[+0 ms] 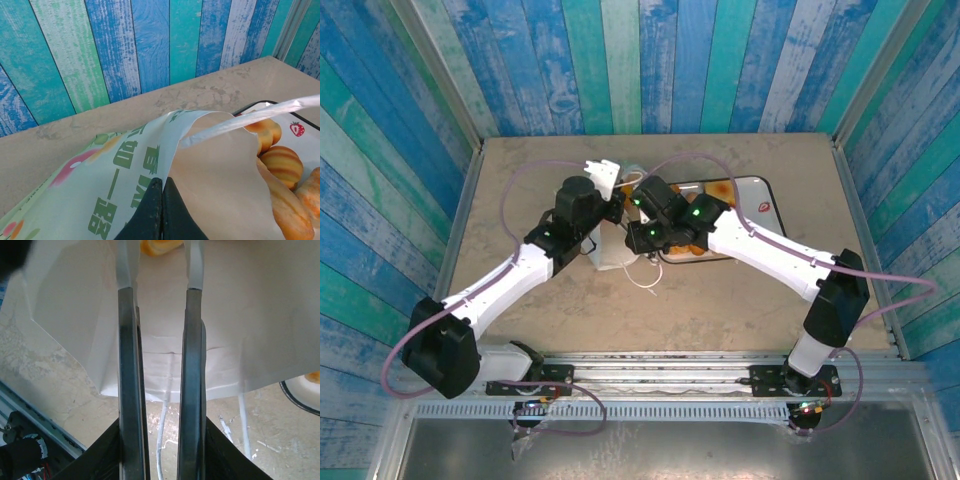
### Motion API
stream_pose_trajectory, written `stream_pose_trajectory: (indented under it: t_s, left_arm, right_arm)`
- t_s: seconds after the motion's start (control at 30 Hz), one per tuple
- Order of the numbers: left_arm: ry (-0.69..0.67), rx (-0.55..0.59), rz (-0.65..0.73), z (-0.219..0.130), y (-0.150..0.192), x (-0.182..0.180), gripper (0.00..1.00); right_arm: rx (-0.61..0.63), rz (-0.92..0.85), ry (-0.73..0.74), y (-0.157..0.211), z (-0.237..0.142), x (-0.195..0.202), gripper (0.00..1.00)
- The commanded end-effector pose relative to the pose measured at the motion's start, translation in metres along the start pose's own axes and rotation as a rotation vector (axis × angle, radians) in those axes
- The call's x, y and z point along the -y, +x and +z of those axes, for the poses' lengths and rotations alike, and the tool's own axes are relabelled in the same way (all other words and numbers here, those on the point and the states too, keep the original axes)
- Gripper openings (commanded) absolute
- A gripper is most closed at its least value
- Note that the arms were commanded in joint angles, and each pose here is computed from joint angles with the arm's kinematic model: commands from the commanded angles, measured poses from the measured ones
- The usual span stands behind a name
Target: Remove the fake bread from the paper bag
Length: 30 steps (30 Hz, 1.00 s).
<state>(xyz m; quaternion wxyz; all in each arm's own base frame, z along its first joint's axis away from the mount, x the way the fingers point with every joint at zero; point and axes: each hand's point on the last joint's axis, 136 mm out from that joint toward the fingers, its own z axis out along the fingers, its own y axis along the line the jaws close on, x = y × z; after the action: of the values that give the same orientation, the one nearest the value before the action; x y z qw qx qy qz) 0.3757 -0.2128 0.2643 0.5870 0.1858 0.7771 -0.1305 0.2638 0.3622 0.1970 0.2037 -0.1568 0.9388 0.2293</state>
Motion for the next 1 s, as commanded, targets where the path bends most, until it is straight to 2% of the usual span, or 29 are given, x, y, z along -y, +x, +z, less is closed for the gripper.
stream_pose_trajectory:
  t_s: [0.0, 0.2, 0.4, 0.6, 0.93, 0.97]
  left_arm:
    - [-0.03, 0.016, -0.005, 0.006, -0.009, -0.003, 0.0]
    - [-0.051, 0.024, -0.009, 0.003, -0.012, -0.007, 0.0]
    - [-0.012, 0.046, -0.031, -0.002, -0.016, -0.001, 0.0]
    - [0.0, 0.049, -0.025, -0.005, -0.018, 0.001, 0.0]
    - [-0.019, 0.048, -0.012, -0.008, -0.017, -0.003, 0.0]
    - [-0.021, 0.076, -0.014, -0.015, -0.026, -0.004, 0.0]
  right_arm:
    - [0.001, 0.033, -0.03, 0.002, 0.009, -0.003, 0.36]
    - [-0.03, 0.058, -0.05, 0.013, 0.025, -0.002, 0.36]
    - [-0.047, 0.051, -0.098, 0.005, 0.041, -0.016, 0.36]
    - [-0.052, 0.066, -0.072, -0.001, 0.058, -0.01, 0.36]
    - [-0.053, 0.074, -0.037, 0.0, 0.064, 0.004, 0.39]
    - [-0.056, 0.074, -0.035, 0.0, 0.064, 0.004, 0.39]
